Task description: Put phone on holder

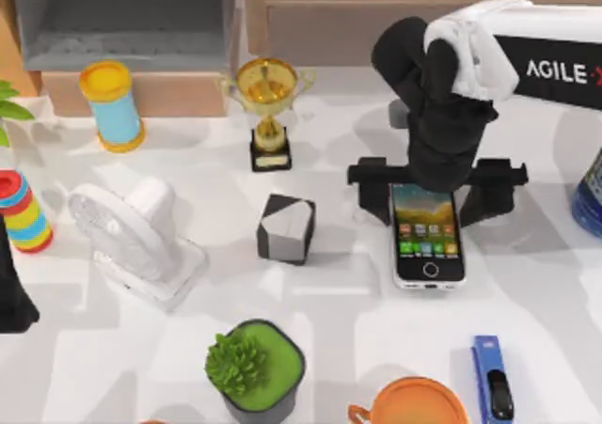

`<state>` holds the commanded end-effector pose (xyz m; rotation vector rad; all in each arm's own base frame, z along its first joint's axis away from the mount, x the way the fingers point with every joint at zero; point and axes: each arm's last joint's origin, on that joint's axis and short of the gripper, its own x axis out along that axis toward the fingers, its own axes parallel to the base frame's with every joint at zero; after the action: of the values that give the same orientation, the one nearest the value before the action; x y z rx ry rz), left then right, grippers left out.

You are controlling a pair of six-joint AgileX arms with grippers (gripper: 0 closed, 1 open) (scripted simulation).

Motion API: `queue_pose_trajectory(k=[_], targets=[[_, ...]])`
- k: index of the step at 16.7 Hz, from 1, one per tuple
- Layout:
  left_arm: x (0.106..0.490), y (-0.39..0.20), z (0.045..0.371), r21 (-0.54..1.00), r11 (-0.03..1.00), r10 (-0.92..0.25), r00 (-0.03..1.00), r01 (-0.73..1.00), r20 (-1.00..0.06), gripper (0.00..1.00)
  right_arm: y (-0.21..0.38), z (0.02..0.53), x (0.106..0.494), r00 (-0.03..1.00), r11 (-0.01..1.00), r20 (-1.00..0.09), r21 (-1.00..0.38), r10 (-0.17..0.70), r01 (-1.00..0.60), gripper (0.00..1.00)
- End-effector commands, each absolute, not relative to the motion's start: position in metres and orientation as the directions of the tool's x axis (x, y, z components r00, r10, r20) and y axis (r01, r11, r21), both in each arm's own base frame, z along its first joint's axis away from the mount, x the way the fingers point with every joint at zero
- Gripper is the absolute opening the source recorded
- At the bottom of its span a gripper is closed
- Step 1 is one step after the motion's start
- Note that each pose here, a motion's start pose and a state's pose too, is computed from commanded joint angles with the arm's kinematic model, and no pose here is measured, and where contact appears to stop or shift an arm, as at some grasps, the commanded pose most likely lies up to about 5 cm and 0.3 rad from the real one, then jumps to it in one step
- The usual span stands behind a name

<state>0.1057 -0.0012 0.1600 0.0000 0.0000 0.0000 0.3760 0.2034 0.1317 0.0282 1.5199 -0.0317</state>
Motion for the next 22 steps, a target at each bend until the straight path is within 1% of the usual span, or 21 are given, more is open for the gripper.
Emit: queue_pose_trajectory(k=[5, 7, 9, 11, 15, 18, 20, 22], targets=[[0.106, -0.001, 0.160, 0.000, 1.000, 0.000, 1.000, 0.000, 0.000, 1.00, 0.203, 0.132, 0.376, 0.049, 0.999, -0.999, -0.002, -0.003, 0.040, 0.00], [0.106, -0.001, 0.160, 0.000, 1.000, 0.000, 1.000, 0.000, 0.000, 1.00, 0.203, 0.148, 0.380, 0.101, 0.999, -0.994, 0.033, 0.029, 0.032, 0.00], [0.106, -0.001, 0.160, 0.000, 1.000, 0.000, 1.000, 0.000, 0.000, 1.00, 0.198, 0.180, 0.386, 0.198, 0.995, -0.976, 0.094, 0.089, 0.014, 0.00], [0.106, -0.001, 0.160, 0.000, 1.000, 0.000, 1.000, 0.000, 0.000, 1.00, 0.186, 0.220, 0.391, 0.317, 0.987, -0.935, 0.161, 0.158, -0.017, 0.00], [0.106, -0.001, 0.160, 0.000, 1.000, 0.000, 1.000, 0.000, 0.000, 1.00, 0.138, 0.301, 0.390, 0.562, 0.962, -0.783, 0.252, 0.266, -0.104, 0.00], [0.106, -0.001, 0.160, 0.000, 1.000, 0.000, 1.000, 0.000, 0.000, 1.00, 0.087, 0.348, 0.382, 0.713, 0.954, -0.637, 0.248, 0.292, -0.168, 0.00], [0.106, -0.001, 0.160, 0.000, 1.000, 0.000, 1.000, 0.000, 0.000, 1.00, 0.049, 0.369, 0.375, 0.789, 0.957, -0.546, 0.210, 0.283, -0.198, 0.00], [0.106, -0.001, 0.160, 0.000, 1.000, 0.000, 1.000, 0.000, 0.000, 1.00, 0.007, 0.379, 0.369, 0.844, 0.966, -0.470, 0.151, 0.258, -0.211, 0.00]])
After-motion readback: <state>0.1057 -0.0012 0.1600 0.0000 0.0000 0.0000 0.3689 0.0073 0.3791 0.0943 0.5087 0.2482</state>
